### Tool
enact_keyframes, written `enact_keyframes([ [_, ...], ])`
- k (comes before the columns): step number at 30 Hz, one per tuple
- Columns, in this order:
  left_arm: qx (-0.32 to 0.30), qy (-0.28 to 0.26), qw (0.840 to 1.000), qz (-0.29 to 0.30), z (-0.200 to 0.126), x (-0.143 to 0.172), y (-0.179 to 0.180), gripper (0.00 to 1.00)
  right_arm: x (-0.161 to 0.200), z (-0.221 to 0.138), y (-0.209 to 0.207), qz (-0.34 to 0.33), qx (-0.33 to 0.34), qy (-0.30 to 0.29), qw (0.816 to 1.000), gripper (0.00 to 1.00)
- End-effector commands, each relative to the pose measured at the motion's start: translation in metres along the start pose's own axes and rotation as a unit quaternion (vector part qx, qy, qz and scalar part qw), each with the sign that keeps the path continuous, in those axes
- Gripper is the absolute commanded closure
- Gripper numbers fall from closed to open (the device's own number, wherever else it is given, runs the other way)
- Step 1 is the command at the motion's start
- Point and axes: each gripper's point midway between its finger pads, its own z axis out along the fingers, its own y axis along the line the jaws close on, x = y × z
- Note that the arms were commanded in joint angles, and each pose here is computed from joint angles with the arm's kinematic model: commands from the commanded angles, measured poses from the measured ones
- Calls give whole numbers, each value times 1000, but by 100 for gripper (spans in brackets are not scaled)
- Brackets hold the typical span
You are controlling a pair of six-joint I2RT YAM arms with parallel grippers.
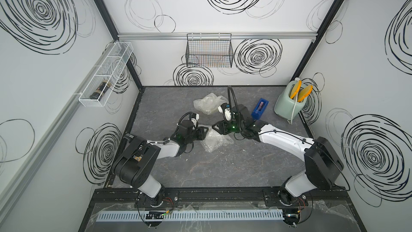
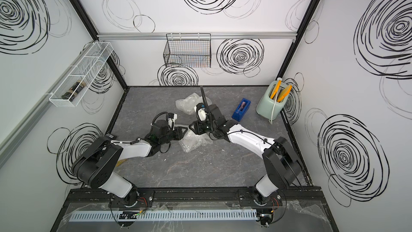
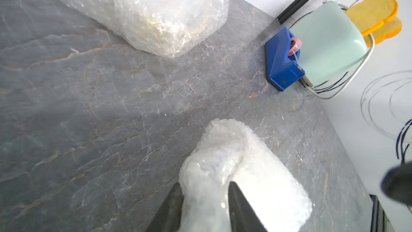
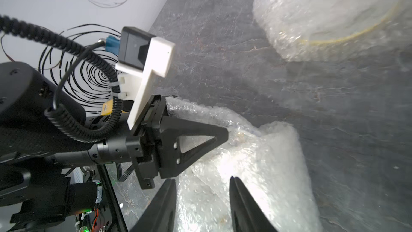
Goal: Wrap bowls in bubble wrap
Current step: Adjust the tape on the bubble wrap, then reset both arms
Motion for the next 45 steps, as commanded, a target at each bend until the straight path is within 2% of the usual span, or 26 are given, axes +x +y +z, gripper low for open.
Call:
enact_keyframes([
  [1, 8, -18, 1000, 2, -5, -12, -8, 54, 1, -13, -11, 4, 6, -7, 1000, 55],
  [4, -3, -9, 1000, -4, -6, -11, -5, 51, -2, -26, -21, 13, 11, -17, 1000, 55],
  [6, -13, -10, 1000, -8, -9, -13, -1, 45, -5, -34, -26, 17, 13, -26, 999, 55],
  [8, -29, -14, 999, -13, -14, -15, 5, 36, -6, -41, -31, 20, 16, -34, 999, 55],
  [12, -77, -42, 996, -32, -33, -26, 25, 10, -8, -58, -44, 29, 24, -49, 998, 54],
  [15, -118, -71, 989, -50, -54, -35, 45, 0, -7, -73, -60, 42, 34, -65, 996, 54],
  [18, -183, -111, 975, -55, -84, -48, 67, 3, -8, -95, -83, 54, 63, -90, 992, 52],
  [20, -231, -156, 959, -48, -110, -59, 78, 4, -10, -116, -110, 61, 124, -121, 983, 47],
  [23, -291, -247, 924, -30, -158, -78, 86, 4, -11, -151, -154, 78, 231, -182, 953, 38],
  [25, -322, -312, 893, -23, -193, -89, 89, 3, -7, -177, -182, 77, 299, -222, 925, 31],
  [28, -322, -388, 862, 51, -224, -91, 82, 3, 0, -200, -202, 26, 372, -259, 891, 19],
  [29, -314, -403, 857, 70, -230, -88, 80, 3, 1, -205, -206, 18, 378, -269, 886, 18],
  [31, -294, -458, 833, 101, -246, -81, 76, 3, 3, -210, -207, -10, 376, -284, 882, 17],
  [32, -296, -483, 818, 98, -255, -78, 79, 3, 4, -213, -211, -18, 384, -296, 874, 17],
  [33, -300, -497, 808, 97, -262, -77, 80, 3, 9, -217, -216, -23, 395, -306, 866, 12],
  [37, -347, -435, 817, 153, -242, -79, 90, 3, 28, -223, -243, -2, 420, -321, 849, 10],
  [40, -374, -413, 809, 188, -231, -71, 103, 3, 43, -220, -265, 18, 436, -313, 843, 9],
  [42, -382, -431, 792, 204, -235, -77, 100, 4, 43, -219, -275, 27, 448, -303, 840, 8],
  [45, -367, -430, 790, 237, -223, -87, 93, 4, 31, -225, -284, 30, 465, -321, 825, 7],
])
